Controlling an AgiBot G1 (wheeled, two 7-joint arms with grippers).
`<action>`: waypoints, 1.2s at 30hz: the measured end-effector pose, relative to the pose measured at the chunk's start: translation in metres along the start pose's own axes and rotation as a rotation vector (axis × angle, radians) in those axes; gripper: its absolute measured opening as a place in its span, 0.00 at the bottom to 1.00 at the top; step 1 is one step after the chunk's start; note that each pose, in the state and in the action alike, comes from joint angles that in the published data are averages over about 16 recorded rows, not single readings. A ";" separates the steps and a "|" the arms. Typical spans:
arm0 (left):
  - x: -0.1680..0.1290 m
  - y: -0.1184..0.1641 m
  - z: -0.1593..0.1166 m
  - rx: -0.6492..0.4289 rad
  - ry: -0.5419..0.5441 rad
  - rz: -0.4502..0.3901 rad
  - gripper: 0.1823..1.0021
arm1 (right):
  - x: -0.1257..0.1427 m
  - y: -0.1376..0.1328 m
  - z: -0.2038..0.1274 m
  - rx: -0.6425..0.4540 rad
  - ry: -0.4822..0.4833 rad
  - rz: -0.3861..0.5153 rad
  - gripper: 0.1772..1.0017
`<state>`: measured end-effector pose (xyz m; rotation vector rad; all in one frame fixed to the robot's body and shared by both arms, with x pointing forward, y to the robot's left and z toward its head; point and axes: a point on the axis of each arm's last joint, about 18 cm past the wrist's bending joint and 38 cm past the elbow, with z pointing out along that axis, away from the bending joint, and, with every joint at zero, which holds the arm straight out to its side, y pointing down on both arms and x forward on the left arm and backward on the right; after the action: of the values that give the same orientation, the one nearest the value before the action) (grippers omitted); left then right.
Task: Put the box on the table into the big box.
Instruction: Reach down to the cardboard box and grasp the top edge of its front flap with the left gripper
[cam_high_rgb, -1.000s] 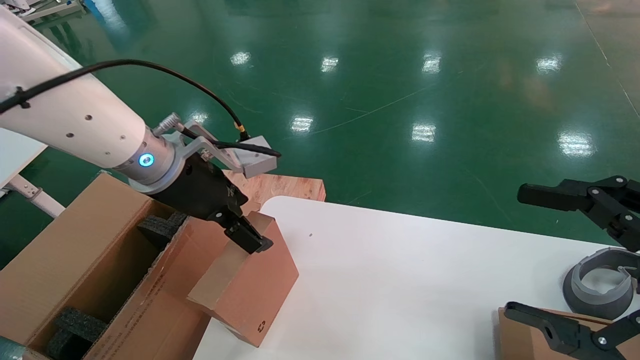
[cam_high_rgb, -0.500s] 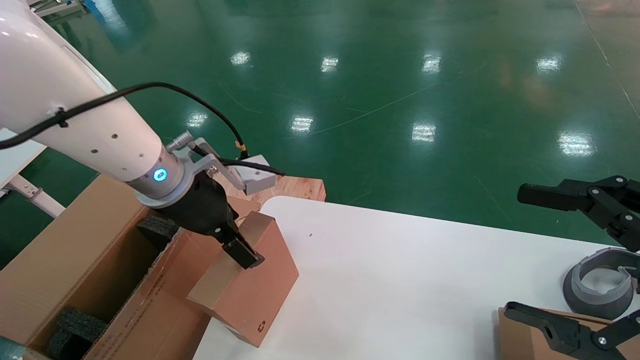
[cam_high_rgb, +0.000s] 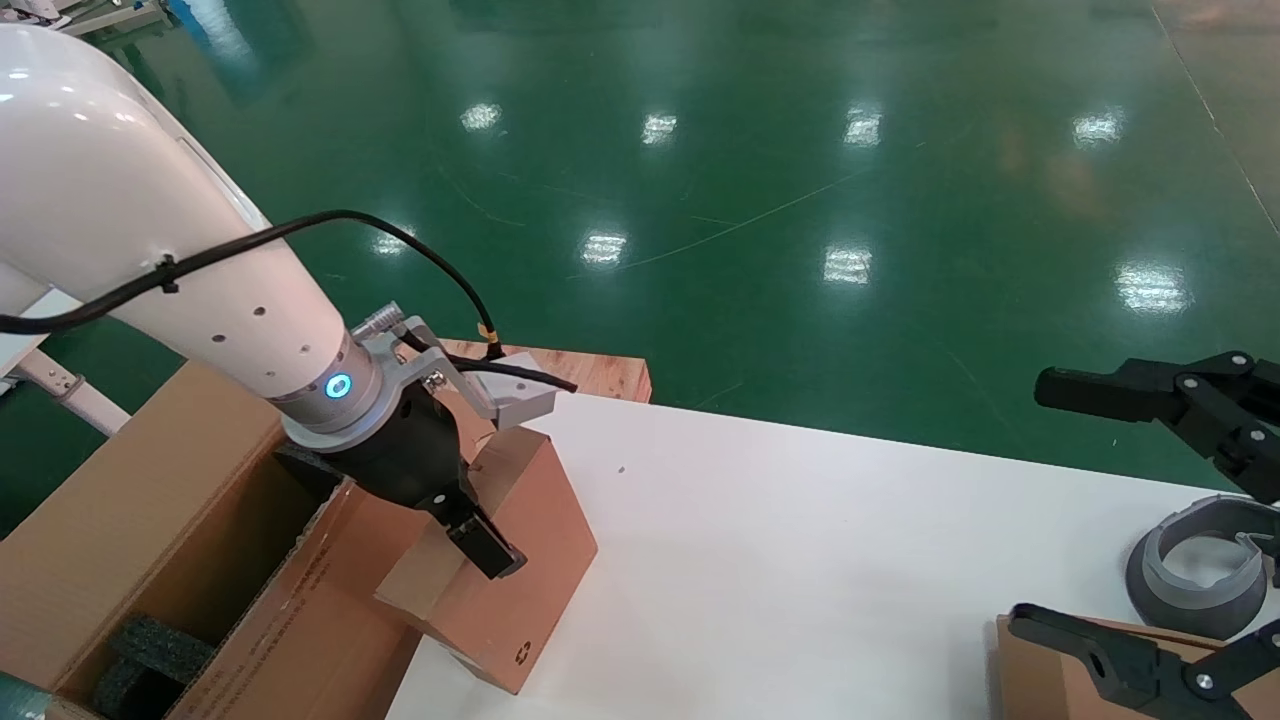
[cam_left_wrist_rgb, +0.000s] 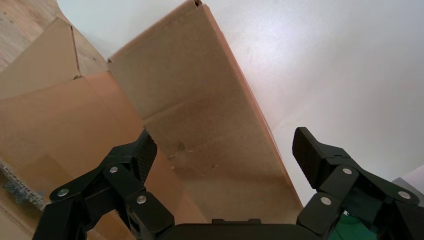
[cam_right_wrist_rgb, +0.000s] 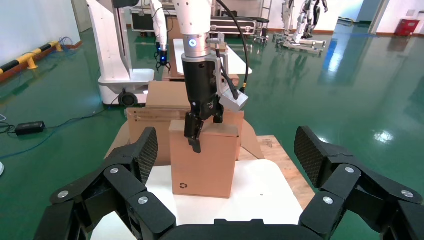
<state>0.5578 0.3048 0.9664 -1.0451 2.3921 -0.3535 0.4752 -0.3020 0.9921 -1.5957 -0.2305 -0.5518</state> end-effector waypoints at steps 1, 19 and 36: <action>0.000 0.000 0.000 -0.002 0.001 -0.001 1.00 | 0.000 0.000 0.000 0.000 0.000 0.000 1.00; 0.002 0.002 0.003 -0.012 0.007 -0.005 0.96 | 0.000 0.000 0.000 0.000 0.000 0.000 1.00; 0.002 0.002 0.003 -0.012 0.008 -0.005 0.68 | 0.000 0.000 0.000 0.000 0.000 0.000 0.89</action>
<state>0.5573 0.3042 0.9622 -1.0573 2.4018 -0.3462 0.4753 -0.3021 0.9921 -1.5954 -0.2300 -0.5520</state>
